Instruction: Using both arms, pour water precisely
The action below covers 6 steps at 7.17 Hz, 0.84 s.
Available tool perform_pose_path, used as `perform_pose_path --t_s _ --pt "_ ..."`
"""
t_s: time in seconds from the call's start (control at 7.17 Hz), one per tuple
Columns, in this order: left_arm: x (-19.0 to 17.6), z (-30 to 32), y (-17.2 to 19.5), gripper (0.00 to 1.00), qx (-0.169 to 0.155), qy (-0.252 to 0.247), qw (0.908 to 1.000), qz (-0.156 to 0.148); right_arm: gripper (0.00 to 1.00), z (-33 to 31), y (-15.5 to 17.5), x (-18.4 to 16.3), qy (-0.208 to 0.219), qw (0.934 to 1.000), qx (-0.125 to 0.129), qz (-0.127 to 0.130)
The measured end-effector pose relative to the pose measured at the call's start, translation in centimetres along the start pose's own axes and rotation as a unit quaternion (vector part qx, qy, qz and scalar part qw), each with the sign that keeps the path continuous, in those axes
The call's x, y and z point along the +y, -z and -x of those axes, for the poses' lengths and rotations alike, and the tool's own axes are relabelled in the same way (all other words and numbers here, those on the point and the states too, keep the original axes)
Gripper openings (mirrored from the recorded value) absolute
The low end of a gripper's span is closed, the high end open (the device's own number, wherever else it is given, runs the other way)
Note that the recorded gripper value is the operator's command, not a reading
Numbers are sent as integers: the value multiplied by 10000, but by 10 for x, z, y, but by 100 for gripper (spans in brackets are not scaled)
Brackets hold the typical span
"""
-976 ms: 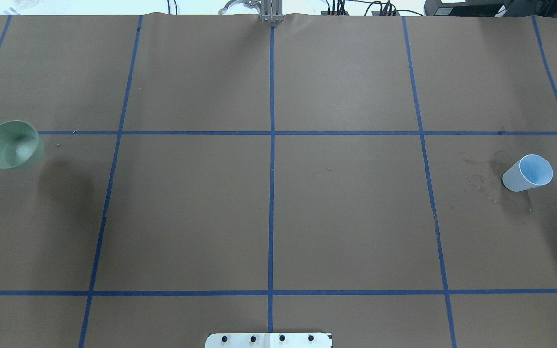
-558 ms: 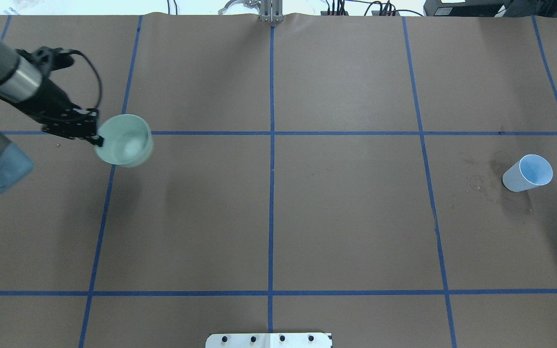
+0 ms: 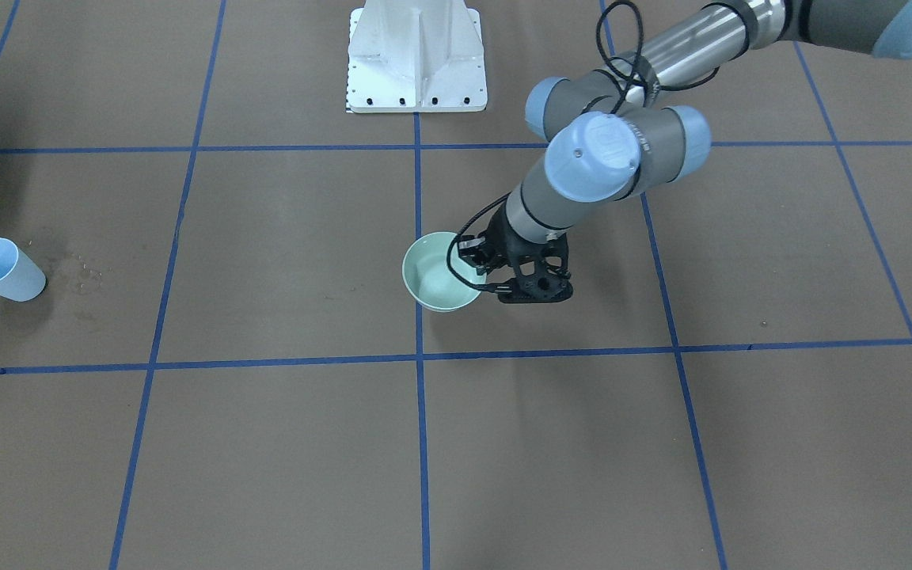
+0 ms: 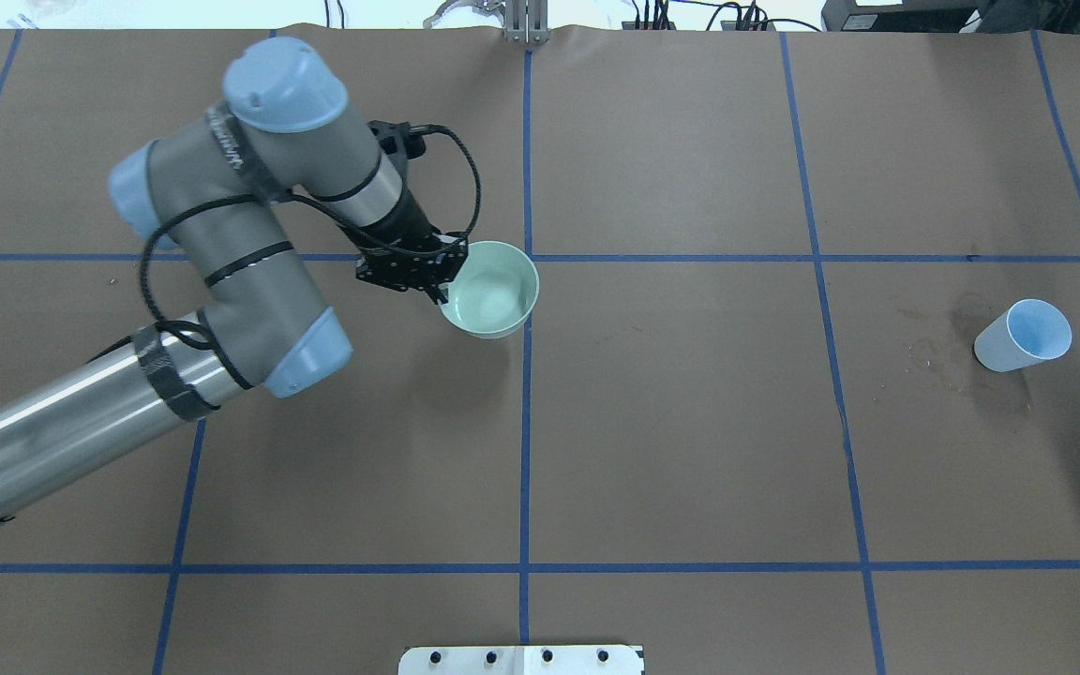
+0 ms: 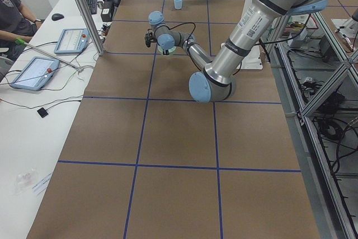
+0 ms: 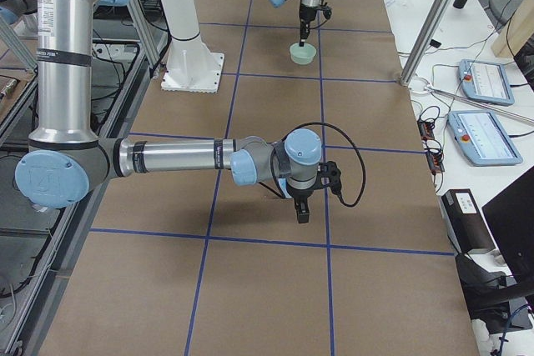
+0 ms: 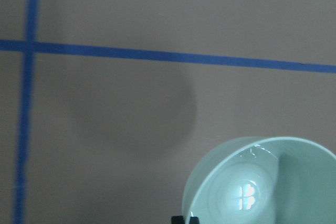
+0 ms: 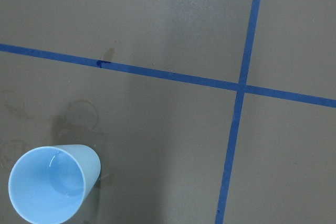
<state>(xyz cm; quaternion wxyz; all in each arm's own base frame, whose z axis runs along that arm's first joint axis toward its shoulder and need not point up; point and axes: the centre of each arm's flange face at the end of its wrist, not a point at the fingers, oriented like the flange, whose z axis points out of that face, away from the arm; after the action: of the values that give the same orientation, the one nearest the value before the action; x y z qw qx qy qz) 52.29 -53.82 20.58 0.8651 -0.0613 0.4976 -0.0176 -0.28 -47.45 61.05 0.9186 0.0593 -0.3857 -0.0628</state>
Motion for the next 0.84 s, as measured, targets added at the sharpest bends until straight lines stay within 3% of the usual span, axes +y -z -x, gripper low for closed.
perform_pose_path --t_s 0.84 --pt "-12 -20 -39 0 -176 9 9998 -33 99 0 -1 0 -9 10000 -7 10"
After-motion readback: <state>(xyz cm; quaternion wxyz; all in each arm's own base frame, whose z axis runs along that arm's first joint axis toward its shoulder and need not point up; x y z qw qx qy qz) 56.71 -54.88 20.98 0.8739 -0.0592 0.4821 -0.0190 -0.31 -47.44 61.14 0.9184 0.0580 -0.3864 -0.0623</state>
